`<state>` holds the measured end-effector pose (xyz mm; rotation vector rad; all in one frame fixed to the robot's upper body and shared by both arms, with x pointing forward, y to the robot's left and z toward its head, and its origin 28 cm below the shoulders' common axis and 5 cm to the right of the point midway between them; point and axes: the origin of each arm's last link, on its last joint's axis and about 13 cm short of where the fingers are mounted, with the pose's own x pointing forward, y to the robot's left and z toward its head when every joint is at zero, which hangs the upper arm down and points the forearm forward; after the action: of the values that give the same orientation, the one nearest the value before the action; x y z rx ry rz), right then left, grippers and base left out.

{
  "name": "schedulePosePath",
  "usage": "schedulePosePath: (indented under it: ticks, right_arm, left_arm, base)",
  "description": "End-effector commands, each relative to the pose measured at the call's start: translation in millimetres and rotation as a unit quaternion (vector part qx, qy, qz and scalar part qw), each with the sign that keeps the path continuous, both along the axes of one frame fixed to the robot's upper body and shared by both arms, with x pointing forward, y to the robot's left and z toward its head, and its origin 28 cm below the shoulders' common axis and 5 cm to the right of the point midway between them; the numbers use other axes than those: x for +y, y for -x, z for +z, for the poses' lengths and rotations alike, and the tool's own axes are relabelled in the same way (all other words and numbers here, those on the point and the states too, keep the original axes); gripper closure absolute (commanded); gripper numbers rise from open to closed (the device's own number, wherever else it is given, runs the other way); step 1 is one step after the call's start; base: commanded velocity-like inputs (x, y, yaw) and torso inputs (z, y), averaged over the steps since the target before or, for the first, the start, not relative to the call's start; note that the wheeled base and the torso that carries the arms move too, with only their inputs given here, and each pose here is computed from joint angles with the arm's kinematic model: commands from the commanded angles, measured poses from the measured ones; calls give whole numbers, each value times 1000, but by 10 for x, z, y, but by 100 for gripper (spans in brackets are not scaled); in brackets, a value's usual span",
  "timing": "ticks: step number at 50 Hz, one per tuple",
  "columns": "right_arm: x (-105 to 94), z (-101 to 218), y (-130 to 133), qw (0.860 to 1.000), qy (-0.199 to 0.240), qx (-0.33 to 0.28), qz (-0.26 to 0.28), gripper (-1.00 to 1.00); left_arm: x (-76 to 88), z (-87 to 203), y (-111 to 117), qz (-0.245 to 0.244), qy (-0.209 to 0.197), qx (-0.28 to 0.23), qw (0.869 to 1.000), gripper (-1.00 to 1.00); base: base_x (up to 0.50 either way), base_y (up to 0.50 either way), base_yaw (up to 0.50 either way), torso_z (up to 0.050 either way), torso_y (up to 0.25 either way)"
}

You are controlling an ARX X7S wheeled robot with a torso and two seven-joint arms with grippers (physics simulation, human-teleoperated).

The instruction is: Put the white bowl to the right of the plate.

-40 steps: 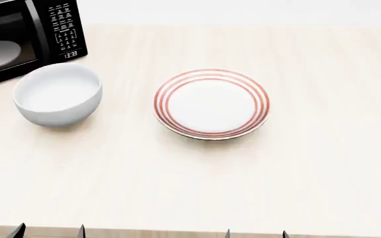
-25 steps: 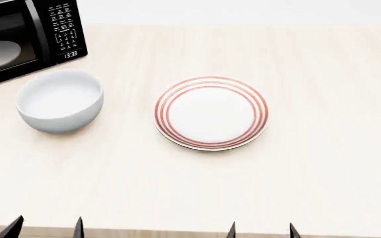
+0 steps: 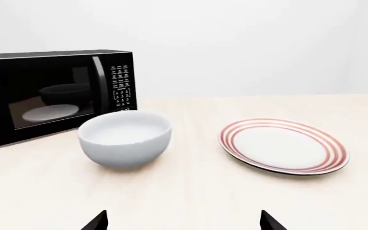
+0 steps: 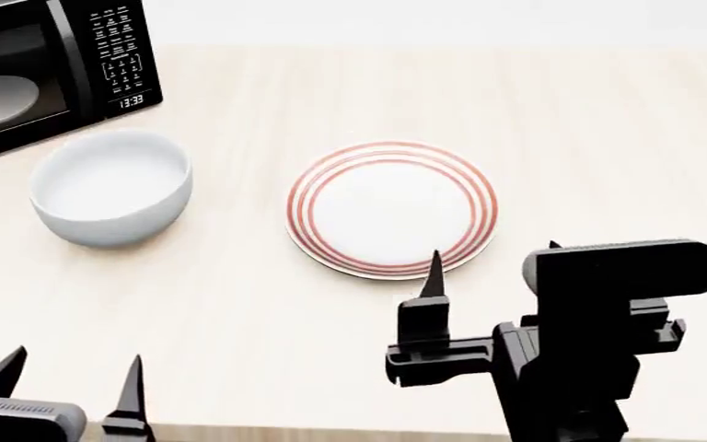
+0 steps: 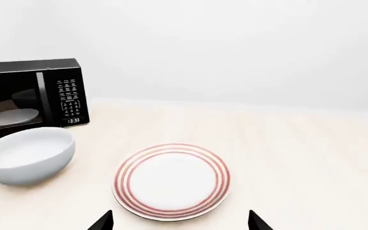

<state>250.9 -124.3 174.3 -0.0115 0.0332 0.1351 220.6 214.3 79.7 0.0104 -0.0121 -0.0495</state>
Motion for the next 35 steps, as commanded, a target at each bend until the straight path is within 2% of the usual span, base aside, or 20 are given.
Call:
schedulePosePath:
  ticks: [1,5,6,8,21,25,35]
  right_arm:
    - [-65,418,-132,999,20,1,36,-100]
    - [-73,436,-224,999,25,5,32,-100]
    - [-77,434,-238,999,23,5,32,-100]
    - [-94,431,-261,999,-9,12,44,-100]
    - [-114,406,-273,998,-24,22,60,-100]
    - [-123,405,-236,992,-52,15,112,-100]
    - [-130,420,-213,992,-57,14,113,-100]
  left_arm:
    - [28,23,-7,1,-4,-1,1000,-100]
    - [39,17,-15,3,-3,0,1000,-100]
    - [41,23,-17,4,-2,0,1000,-100]
    - [41,32,-15,5,-3,-2,1000,-100]
    - [33,42,-8,3,-3,-4,1000,-100]
    - [35,46,-2,2,-3,-5,1000,-100]
    - [38,51,3,3,-1,-6,1000,-100]
  base:
    - [0,0,0,0,0]
    - [0,0,0,0,0]
    - [0,0,0,0,0]
    - [0,0,0,0,0]
    - [0,0,0,0,0]
    - [25,0,0,0,0]
    - [463,0,0,0,0]
